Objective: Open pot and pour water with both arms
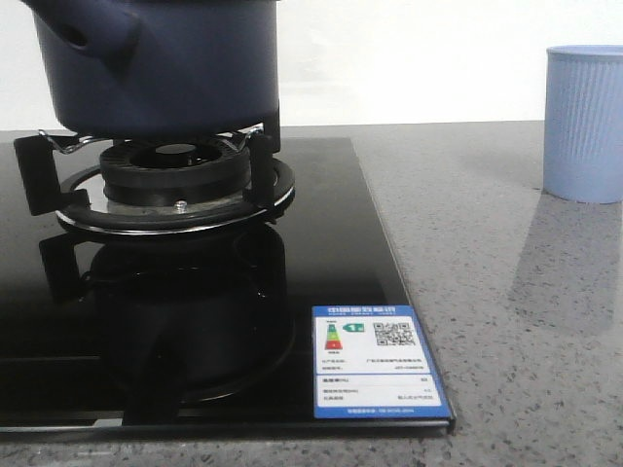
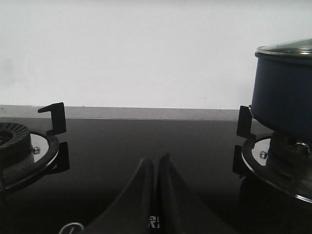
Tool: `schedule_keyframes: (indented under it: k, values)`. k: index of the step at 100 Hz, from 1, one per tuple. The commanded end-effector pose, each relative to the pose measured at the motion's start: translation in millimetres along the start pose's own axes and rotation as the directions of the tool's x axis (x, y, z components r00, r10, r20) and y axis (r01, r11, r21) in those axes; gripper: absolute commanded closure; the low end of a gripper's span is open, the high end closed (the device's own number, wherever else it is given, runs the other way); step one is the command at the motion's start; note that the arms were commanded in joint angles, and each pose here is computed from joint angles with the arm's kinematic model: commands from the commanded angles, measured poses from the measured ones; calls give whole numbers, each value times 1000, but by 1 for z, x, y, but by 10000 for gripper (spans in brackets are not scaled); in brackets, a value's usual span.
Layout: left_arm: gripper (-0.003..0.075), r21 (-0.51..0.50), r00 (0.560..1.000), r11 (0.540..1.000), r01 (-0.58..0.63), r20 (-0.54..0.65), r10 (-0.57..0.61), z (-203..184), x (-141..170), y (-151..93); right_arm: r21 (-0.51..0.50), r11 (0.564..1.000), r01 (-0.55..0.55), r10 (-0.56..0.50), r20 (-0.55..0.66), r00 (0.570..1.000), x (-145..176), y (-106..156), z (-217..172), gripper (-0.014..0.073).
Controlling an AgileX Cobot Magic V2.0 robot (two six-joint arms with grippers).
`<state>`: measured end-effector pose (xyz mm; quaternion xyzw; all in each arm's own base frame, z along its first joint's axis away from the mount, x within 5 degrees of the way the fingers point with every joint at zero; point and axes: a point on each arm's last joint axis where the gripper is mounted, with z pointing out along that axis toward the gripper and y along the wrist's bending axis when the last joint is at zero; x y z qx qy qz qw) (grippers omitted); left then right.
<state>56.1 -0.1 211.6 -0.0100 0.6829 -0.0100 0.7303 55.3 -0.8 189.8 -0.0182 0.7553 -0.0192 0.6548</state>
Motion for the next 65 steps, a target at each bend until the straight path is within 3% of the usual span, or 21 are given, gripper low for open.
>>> schedule_keyframes:
  k: [1, 65]
  values:
    - [736, 1, 997, 1000, 8, 82, -8, -2, -3, 0, -1, 1000, -1, 1, 84, 997, -2, 0, -1, 657]
    - [736, 1, 997, 1000, 8, 82, -8, -2, -3, 0, -1, 1000, -1, 1, 90, 996, -3, 0, -1, 657]
